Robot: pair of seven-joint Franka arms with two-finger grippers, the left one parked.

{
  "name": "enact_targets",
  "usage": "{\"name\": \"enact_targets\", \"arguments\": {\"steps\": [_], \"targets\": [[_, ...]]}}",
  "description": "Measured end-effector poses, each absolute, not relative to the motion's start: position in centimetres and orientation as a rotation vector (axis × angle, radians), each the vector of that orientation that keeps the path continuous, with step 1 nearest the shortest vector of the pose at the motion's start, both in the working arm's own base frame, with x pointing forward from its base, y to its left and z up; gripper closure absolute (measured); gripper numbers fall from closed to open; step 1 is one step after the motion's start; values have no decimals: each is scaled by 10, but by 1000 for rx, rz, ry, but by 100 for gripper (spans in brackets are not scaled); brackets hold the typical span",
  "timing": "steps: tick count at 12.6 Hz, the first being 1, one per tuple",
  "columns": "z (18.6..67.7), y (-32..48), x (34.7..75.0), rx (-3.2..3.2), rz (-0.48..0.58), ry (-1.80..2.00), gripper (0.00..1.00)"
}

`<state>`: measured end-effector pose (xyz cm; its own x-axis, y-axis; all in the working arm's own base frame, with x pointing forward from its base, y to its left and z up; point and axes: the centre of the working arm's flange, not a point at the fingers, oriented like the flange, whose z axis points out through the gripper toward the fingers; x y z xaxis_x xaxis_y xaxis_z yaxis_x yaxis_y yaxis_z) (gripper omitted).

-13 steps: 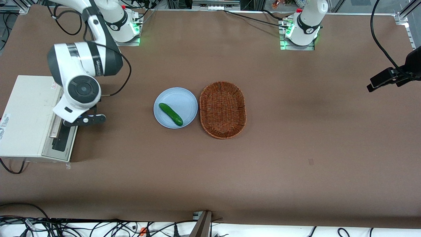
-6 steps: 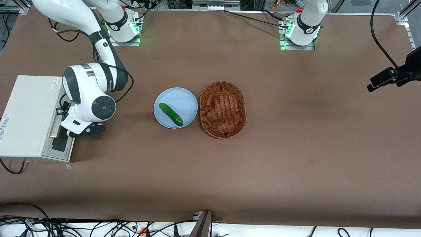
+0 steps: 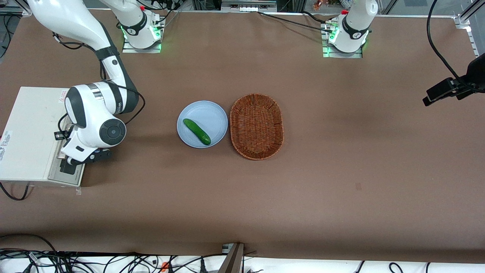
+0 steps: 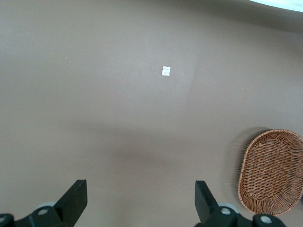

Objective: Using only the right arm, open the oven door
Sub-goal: 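Move the right gripper over the toaster oven door handle, then lower the right gripper onto the silver door handle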

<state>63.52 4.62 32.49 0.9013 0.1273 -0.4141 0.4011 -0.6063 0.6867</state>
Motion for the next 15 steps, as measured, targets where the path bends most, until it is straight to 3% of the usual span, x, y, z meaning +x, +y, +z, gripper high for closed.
{"name": "enact_targets", "arguments": {"steps": [15], "targets": [[301, 29, 638, 2211, -458, 397, 99]]}}
